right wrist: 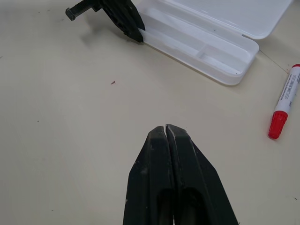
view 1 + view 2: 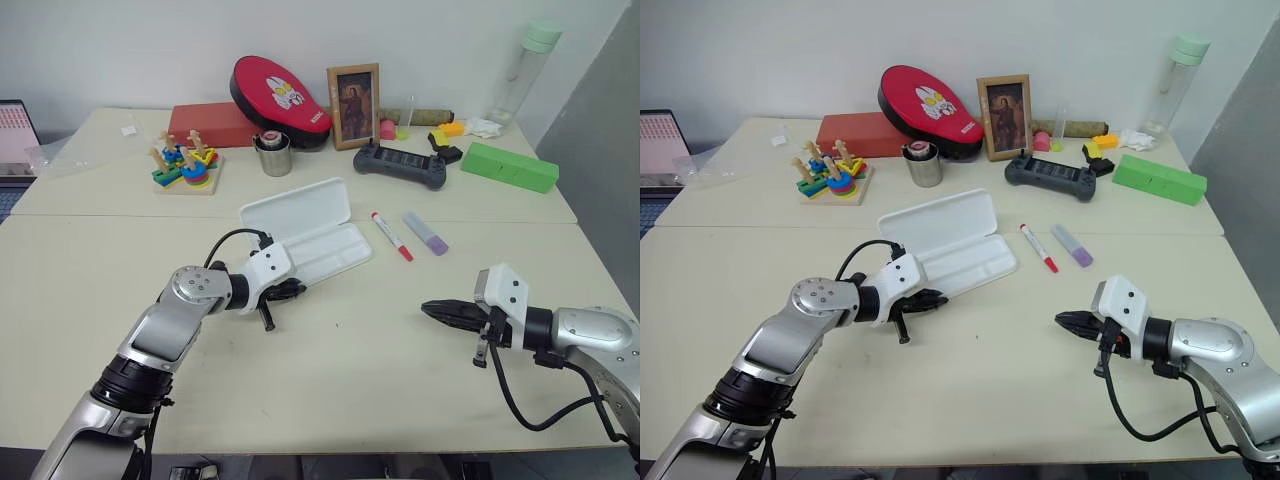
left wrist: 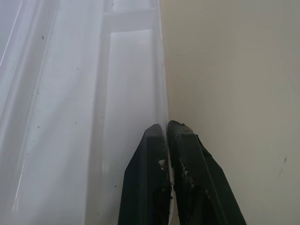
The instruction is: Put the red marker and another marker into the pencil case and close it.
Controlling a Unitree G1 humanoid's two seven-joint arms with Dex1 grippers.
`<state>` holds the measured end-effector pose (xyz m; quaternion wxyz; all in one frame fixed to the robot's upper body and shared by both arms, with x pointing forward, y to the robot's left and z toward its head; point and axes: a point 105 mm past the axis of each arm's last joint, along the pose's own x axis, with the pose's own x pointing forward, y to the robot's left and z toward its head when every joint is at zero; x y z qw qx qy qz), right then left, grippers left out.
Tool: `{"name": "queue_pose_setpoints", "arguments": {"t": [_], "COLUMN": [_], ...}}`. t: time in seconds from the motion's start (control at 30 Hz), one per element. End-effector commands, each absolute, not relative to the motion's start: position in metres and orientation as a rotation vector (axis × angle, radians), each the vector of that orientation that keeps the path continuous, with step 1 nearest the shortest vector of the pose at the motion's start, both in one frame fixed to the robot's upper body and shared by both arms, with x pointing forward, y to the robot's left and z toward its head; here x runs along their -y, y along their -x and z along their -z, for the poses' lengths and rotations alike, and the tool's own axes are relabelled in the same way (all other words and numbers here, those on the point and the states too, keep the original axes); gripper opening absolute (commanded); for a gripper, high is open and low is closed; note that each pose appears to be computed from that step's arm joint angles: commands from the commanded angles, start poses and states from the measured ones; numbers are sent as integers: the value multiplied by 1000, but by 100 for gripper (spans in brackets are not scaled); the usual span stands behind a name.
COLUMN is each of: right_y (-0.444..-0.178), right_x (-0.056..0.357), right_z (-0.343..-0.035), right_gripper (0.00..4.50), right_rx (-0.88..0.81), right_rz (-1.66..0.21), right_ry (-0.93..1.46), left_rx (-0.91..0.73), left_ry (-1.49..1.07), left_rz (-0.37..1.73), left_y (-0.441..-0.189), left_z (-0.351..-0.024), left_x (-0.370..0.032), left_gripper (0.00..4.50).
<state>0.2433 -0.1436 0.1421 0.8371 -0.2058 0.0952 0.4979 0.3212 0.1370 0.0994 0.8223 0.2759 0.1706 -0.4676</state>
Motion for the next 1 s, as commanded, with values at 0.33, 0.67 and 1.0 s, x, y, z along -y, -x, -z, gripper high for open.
{"name": "queue_pose_setpoints", "arguments": {"t": [0.33, 0.67, 1.0], "right_y": [-246, -247, -247], "right_x": [138, 142, 142], "right_z": [-159, -157, -155], "right_gripper": [0, 0, 0], "right_rx": [-136, -151, -162], "right_rz": [-1057, -1056, -1070], "right_ry": [464, 468, 470], "left_rx": [-246, -310, -283], "left_ry": [-592, -548, -622], "left_rz": [1188, 1304, 1382], "left_y": [-266, -227, -221], "left_z": [-134, -126, -117], "left_x": [-121, -129, -128], "left_gripper": [4, 4, 4]}}
